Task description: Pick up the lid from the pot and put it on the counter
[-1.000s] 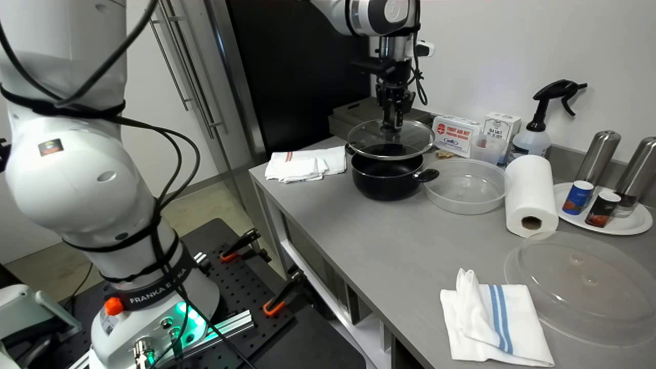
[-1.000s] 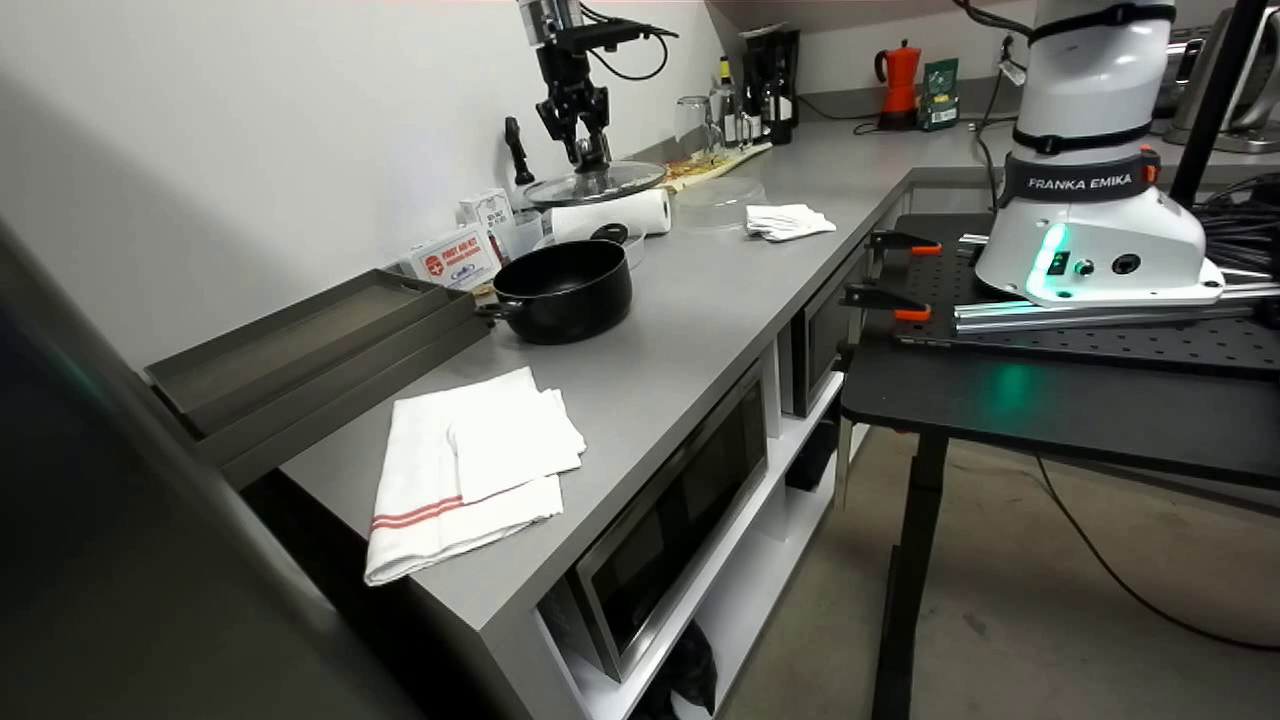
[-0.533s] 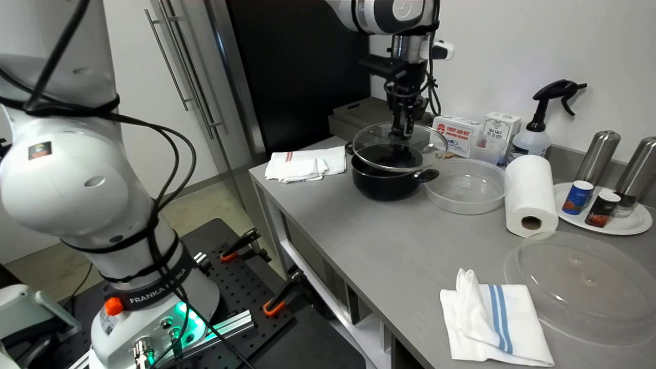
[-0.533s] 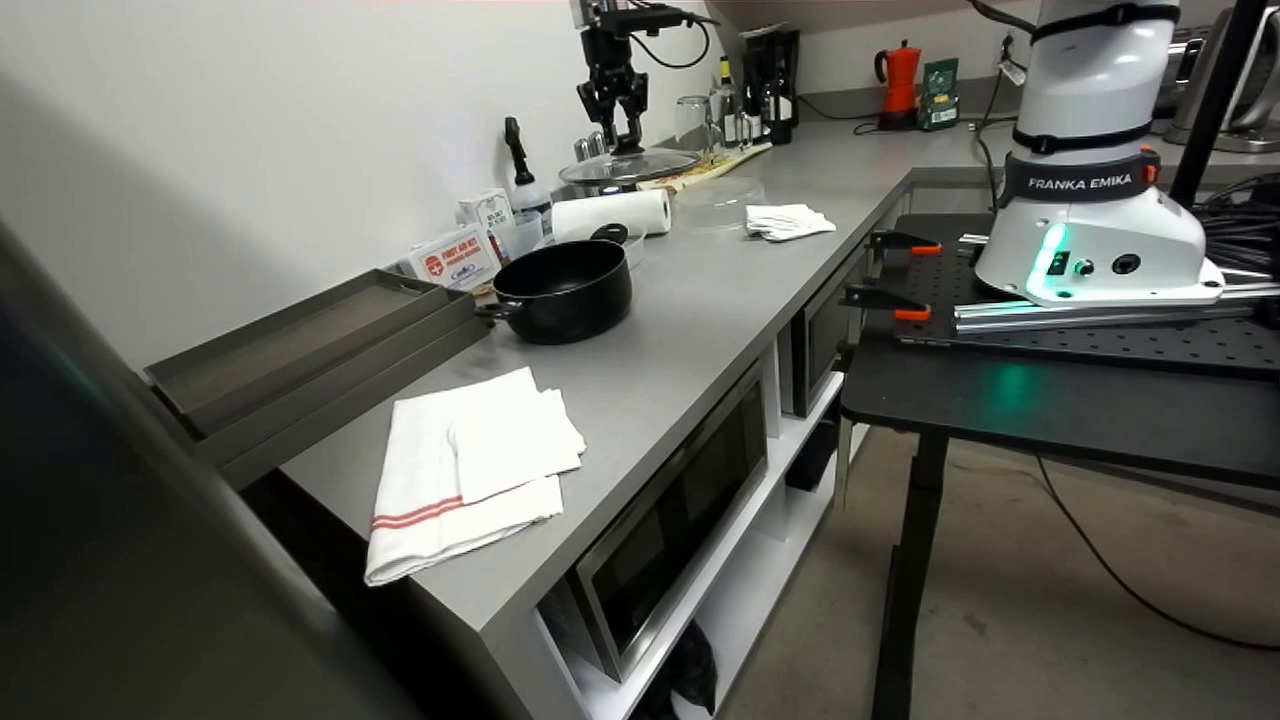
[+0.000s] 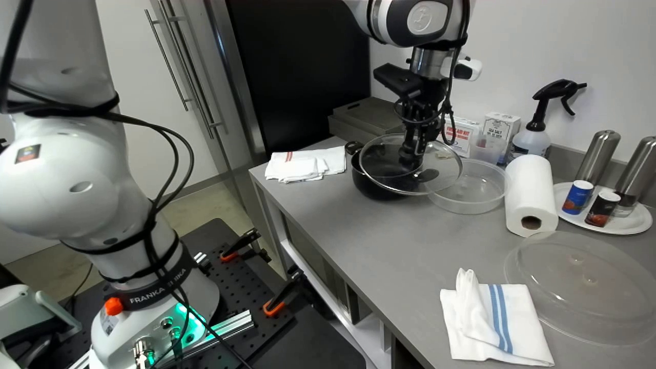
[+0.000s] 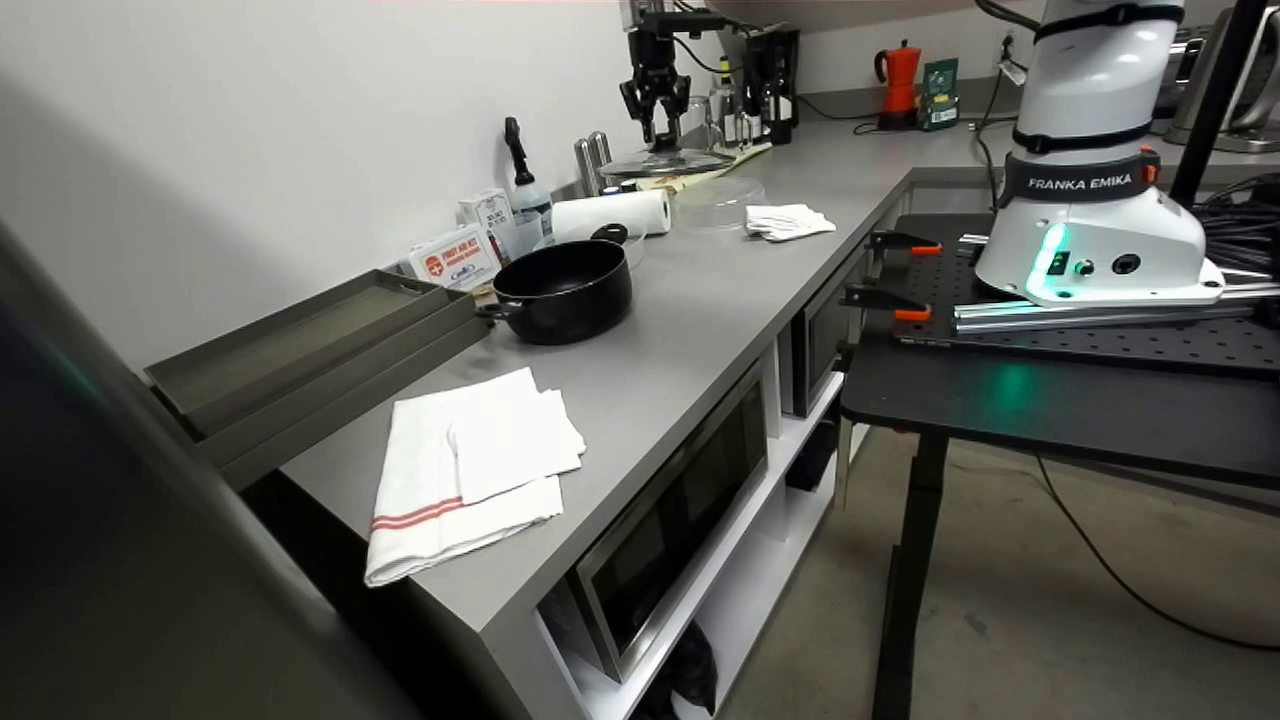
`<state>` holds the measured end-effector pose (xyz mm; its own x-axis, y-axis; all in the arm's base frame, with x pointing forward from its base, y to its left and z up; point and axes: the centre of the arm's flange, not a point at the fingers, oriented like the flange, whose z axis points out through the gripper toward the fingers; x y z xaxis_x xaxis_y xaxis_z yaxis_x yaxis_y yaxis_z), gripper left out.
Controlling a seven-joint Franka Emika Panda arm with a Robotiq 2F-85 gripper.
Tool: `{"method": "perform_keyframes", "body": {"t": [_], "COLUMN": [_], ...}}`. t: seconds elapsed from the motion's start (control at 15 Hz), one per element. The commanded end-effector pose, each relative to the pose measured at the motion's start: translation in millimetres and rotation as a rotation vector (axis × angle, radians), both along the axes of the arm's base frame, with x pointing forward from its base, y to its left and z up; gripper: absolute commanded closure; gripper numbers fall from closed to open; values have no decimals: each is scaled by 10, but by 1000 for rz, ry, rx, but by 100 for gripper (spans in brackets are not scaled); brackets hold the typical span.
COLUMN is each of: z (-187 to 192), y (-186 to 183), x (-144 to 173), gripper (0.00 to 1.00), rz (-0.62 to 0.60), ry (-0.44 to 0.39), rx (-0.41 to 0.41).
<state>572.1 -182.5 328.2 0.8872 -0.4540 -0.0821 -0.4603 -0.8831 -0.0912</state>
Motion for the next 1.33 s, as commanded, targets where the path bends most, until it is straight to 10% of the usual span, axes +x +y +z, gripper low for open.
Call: {"method": "perform_keyframes", "body": {"t": [0.0, 1.27], "z": [20, -967], "y": [-148, -786], "x": [-176, -296], "gripper": [75, 75], "rz": [-41, -222], "ry": [-28, 80], "rx": [27, -39]}}
